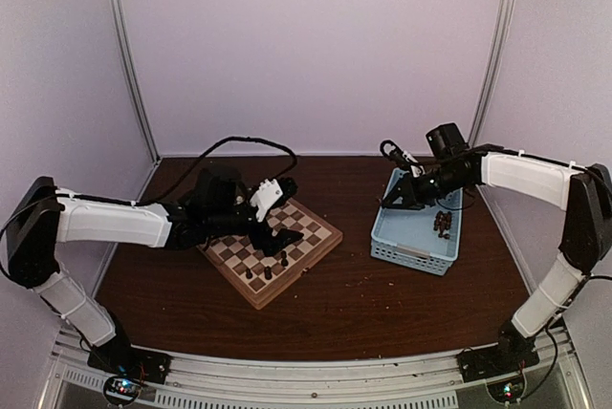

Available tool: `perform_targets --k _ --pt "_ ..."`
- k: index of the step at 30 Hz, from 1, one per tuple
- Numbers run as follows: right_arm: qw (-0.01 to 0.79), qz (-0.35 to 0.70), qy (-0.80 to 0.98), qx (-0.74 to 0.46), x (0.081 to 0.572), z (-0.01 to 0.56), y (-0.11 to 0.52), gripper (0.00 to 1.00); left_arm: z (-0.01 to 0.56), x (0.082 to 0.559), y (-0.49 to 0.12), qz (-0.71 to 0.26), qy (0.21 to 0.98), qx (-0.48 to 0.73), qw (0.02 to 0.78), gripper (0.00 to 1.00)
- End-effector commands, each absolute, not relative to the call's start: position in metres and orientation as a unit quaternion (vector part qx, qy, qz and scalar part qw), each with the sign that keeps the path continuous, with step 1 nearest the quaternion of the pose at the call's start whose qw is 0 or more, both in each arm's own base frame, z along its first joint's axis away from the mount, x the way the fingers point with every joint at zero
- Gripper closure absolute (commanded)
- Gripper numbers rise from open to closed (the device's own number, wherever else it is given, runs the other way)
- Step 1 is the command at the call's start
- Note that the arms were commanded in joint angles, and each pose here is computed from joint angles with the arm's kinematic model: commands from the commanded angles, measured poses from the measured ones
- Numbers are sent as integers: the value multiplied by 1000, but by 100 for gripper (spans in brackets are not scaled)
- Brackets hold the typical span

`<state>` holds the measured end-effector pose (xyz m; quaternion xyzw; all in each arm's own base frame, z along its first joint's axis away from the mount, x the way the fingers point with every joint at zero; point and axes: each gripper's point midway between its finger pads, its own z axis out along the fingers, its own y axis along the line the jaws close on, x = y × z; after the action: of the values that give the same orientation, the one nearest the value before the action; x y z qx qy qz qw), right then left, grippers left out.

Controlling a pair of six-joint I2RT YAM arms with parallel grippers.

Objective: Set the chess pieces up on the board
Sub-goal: Place the chess piece on the chessboard.

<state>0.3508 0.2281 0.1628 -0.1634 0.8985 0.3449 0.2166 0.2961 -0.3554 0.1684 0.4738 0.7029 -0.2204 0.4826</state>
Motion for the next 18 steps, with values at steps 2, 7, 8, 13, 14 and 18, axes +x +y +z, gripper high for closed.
perform_targets --k 2,7,8,13,14,18 --pt "189 417 863 -214 324 191 266 86 201 289 -394 -234 522 576 584 6" --pt "168 440 853 -227 315 184 301 86 196 299 -415 -248 513 594 569 10" --pt "166 442 851 -230 314 184 308 86 197 300 -417 -250 512 591 570 11" --pt "170 438 854 -224 328 170 335 86 208 308 -409 -228 523 570 591 10" --pt "171 435 856 -222 331 166 340 86 211 311 -404 -216 532 558 599 10" --pt "172 427 858 -227 341 153 364 86 230 324 -375 -177 586 496 616 6"
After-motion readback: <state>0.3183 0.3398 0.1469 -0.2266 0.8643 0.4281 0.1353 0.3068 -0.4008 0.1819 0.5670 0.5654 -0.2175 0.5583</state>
